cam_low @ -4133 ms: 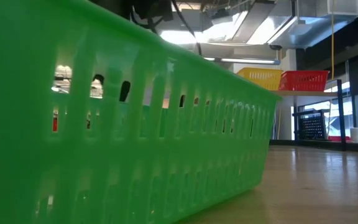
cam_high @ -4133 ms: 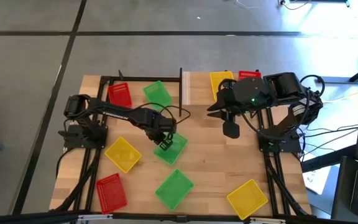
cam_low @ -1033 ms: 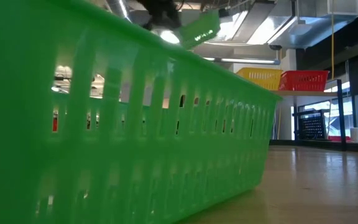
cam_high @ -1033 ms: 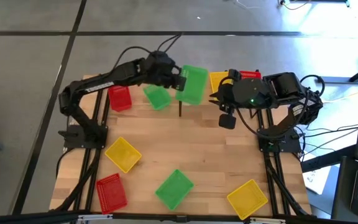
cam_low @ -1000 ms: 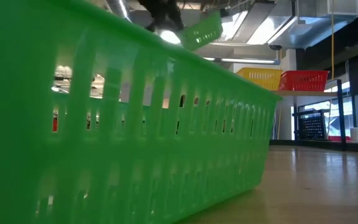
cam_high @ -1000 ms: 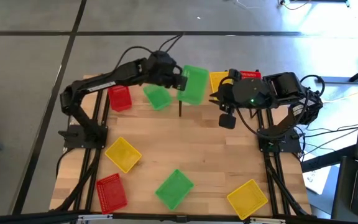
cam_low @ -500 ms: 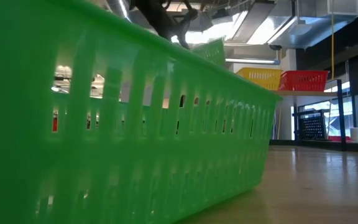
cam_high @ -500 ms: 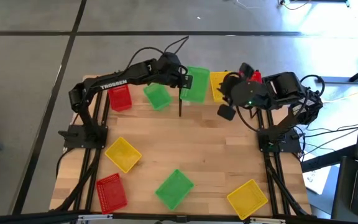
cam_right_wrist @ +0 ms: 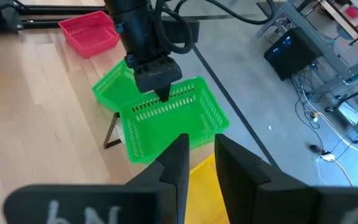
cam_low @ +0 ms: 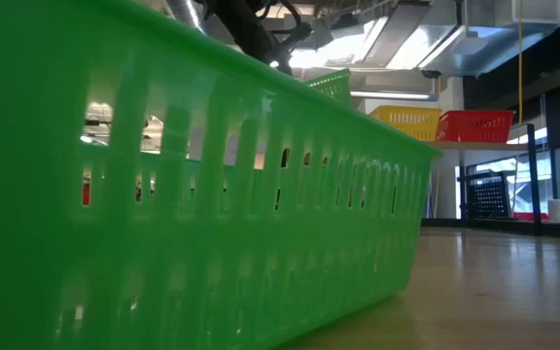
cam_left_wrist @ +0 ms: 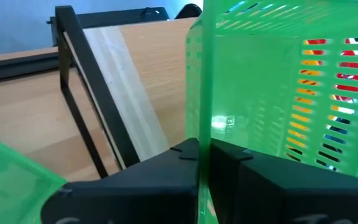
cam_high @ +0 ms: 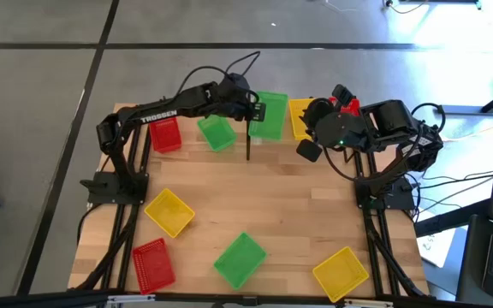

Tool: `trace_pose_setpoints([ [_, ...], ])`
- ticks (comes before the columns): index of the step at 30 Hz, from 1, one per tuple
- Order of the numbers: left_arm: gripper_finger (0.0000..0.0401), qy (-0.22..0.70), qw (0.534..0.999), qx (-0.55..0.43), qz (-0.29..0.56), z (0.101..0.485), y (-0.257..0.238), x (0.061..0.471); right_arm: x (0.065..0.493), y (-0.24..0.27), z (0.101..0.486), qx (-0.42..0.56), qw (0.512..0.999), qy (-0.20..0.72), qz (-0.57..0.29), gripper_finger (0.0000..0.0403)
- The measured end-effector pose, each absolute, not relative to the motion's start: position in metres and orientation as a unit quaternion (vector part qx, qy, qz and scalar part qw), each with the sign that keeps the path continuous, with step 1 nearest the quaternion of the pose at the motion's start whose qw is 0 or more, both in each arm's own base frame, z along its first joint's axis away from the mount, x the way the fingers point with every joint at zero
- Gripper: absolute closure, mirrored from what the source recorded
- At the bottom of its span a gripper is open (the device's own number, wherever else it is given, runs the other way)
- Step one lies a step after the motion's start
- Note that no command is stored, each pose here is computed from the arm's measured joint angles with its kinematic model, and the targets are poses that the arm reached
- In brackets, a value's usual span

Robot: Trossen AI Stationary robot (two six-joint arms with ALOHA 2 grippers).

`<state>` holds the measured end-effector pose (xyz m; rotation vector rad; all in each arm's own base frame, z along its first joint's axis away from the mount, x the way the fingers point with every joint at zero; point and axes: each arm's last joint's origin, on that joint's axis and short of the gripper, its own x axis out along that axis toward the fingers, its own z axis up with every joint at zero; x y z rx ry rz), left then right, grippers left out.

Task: Stack baskets on shelf by color
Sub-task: Put the middle green bin on the shelf

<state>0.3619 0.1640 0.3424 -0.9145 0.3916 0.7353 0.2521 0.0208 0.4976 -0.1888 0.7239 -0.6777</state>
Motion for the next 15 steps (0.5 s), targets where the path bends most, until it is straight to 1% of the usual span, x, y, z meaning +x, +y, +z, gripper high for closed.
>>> trace_pose_setpoints([
  [7,0.0372,0.199,0.815,-0.418,0.349,0.338,0.165,0.362,0.252,0.021,0.498,-0.091,0.875,0.347,-0.324,0.0327],
  [15,0.037,0.216,0.81,-0.415,0.353,0.327,0.165,0.368,0.252,0.021,0.498,-0.092,0.875,0.347,-0.324,0.0327],
])
